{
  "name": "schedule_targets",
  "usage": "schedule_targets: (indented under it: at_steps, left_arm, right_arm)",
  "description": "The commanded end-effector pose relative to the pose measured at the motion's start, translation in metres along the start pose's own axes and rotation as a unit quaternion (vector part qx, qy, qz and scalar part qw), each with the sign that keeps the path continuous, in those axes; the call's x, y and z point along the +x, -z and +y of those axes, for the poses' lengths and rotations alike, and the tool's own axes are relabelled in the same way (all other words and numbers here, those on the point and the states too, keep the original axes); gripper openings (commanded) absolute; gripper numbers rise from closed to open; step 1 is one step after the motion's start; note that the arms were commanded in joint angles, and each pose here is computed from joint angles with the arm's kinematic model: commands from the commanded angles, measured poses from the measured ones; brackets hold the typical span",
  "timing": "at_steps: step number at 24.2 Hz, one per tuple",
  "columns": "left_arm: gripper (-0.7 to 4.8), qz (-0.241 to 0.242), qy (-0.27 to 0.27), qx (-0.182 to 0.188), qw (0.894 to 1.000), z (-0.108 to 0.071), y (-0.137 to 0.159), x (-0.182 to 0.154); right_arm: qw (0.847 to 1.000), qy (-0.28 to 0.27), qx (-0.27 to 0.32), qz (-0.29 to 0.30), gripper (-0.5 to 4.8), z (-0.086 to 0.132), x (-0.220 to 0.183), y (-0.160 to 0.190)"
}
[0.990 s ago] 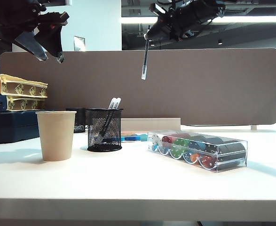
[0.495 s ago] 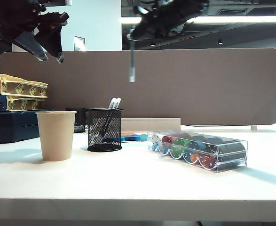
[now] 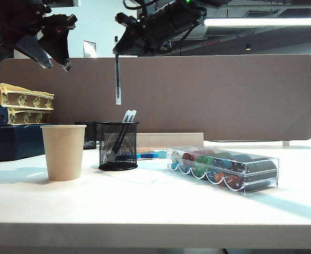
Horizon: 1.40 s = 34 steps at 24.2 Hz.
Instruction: Pick up one pen and put it in the pen container.
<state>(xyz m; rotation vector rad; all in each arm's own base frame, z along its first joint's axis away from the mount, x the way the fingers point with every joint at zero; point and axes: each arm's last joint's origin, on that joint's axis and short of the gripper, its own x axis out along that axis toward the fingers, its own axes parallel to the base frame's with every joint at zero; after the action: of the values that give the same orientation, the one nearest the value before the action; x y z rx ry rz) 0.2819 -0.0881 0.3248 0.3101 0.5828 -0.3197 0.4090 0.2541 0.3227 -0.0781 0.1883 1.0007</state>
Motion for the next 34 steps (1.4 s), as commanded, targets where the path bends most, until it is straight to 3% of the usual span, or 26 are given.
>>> schedule_targets:
  at_steps: [1,13,24,29,34]
  left_arm:
    - [2.47,-0.005,-0.005,0.001,1.0,0.001,-0.001,-0.001]
    - [2.47,-0.005,-0.005,0.001,1.0,0.001,-0.001,-0.001]
    - [2.47,-0.005,-0.005,0.001,1.0,0.001,-0.001,-0.001]
    - [2.47,-0.005,-0.005,0.001,1.0,0.001,-0.001,-0.001]
    - [2.47,-0.005,-0.005,0.0,1.0,0.001,-0.002,-0.001]
  right_arm:
    - [1.0,-0.005,0.001,0.007,0.18,0.003,0.005,0.003]
    - [0.999,-0.006,0.017,0.04,0.18,0.0,0.015,0.023]
    - [0.993,-0.001,0.051,0.109,0.18,-0.007,0.034,0.066]
    - [0.992,0.012,0.05,0.111,0.21,-0.01,0.033,0.067]
    - [0.992,0.015,0.051,0.111,1.14,-0.013,0.032,0.067]
